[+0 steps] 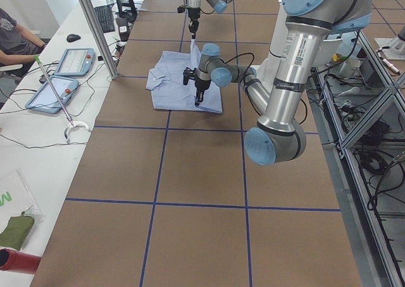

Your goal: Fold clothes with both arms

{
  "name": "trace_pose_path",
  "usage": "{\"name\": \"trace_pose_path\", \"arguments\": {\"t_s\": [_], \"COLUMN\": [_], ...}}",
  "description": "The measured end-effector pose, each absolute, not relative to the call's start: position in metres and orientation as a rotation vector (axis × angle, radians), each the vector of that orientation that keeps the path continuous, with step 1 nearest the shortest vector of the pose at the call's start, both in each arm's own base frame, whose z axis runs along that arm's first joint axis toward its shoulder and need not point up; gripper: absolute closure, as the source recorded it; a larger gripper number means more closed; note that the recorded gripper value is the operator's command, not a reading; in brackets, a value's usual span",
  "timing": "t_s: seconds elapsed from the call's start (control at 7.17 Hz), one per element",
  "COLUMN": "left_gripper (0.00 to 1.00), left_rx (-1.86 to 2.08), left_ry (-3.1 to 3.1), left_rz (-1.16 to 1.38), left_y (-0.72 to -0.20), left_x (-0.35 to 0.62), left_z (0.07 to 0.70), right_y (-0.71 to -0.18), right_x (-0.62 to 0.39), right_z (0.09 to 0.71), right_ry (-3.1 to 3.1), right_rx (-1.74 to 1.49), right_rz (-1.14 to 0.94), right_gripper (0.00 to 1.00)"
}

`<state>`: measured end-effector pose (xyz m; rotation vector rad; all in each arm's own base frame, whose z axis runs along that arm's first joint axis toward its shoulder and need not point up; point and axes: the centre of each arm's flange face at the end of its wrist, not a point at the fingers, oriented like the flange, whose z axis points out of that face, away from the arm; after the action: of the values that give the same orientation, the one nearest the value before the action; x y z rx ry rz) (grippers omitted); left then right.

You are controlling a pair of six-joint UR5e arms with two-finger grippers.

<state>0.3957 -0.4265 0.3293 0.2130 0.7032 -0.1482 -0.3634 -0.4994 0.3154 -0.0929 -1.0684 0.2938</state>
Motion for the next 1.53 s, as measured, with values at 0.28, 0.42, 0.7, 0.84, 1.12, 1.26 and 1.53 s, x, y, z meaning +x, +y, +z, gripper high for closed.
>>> {"name": "trace_pose_path", "arguments": {"t_s": [0.28,0.42,0.7,0.84,1.12,1.26,1.53], "left_gripper": [1.00,1.00,1.00,1.00,1.00,1.00,1.00], "left_rx": [0.241,0.251,0.259,0.265,0.291,0.307,0.325], "left_ry": [0.708,0.720,0.732,0.730,0.717,0.721,0.735], "left_rz": [-0.156,-0.161,-0.172,-0.186,-0.193,-0.195,-0.197], "left_y": [-0.447,-0.458,-0.479,-0.490,-0.520,-0.538,-0.562], "left_x": [0.388,0.391,0.401,0.398,0.390,0.394,0.410], "left_z": [0.325,0.316,0.301,0.298,0.300,0.304,0.314], "right_y": [-0.524,-0.537,-0.557,-0.565,-0.588,-0.599,-0.621], "right_x": [-0.368,-0.371,-0.372,-0.369,-0.368,-0.373,-0.386], "right_z": [0.308,0.305,0.305,0.310,0.313,0.311,0.302], "right_ry": [-1.067,-1.063,-1.054,-1.045,-1.030,-1.024,-1.016], "right_rx": [-0.081,-0.073,-0.060,-0.054,-0.047,-0.049,-0.052], "right_rz": [0.304,0.307,0.310,0.312,0.323,0.328,0.333], "right_gripper": [1.00,1.00,1.00,1.00,1.00,1.00,1.00]}}
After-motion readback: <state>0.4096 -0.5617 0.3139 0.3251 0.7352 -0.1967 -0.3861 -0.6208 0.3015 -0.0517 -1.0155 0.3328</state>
